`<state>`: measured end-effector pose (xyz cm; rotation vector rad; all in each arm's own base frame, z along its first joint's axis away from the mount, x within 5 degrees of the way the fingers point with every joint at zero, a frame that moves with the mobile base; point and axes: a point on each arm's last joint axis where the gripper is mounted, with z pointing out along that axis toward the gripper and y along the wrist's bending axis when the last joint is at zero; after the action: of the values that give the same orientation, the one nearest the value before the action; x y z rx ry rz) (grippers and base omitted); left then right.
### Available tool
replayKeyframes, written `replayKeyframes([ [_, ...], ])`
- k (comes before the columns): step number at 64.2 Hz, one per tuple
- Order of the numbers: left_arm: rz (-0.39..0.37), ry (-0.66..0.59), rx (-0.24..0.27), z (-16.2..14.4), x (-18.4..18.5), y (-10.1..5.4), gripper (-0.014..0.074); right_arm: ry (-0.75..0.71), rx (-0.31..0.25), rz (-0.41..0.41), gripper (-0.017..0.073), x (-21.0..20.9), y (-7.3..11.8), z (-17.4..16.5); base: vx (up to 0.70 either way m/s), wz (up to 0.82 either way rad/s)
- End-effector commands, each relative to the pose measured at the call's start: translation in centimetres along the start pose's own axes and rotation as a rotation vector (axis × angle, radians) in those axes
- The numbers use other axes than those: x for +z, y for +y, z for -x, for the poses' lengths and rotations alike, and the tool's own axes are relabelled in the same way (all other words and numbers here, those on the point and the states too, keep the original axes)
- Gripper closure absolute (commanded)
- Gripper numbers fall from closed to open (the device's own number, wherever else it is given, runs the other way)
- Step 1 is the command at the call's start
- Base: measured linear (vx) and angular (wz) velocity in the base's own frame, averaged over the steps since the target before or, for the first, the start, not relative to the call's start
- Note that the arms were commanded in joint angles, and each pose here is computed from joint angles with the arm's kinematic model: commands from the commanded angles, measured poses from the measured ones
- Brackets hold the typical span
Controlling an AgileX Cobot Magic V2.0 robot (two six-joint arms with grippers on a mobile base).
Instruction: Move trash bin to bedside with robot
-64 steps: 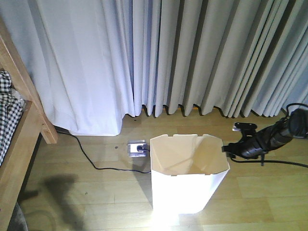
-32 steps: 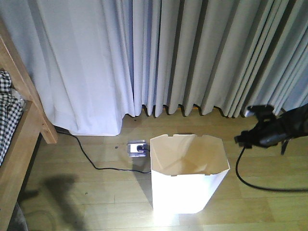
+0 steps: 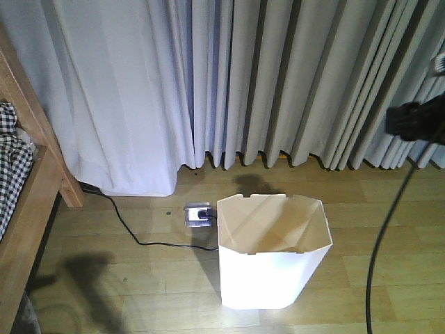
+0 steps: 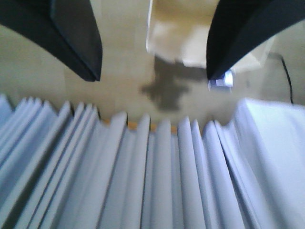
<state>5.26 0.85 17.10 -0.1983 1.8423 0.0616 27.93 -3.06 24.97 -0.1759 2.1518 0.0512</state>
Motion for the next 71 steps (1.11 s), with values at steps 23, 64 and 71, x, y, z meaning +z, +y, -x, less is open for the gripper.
replayKeyframes([
  [23,-0.011,-0.076,-0.006,0.5,-0.1,-0.1,0.06,-0.493,0.003,-0.106,0.0093,-16.1,4.8,-2.7,0.0,0.01],
  [64,-0.011,-0.076,-0.006,0.5,-0.1,-0.1,0.06,-0.488,0.064,-0.085,0.0097,-15.4,6.1,-8.6,0.0,0.0],
  [71,-0.011,-0.076,-0.006,0.5,-0.1,-0.1,0.06,-0.487,0.063,-0.08,0.0121,-15.4,6.1,-8.6,0.0,0.0],
])
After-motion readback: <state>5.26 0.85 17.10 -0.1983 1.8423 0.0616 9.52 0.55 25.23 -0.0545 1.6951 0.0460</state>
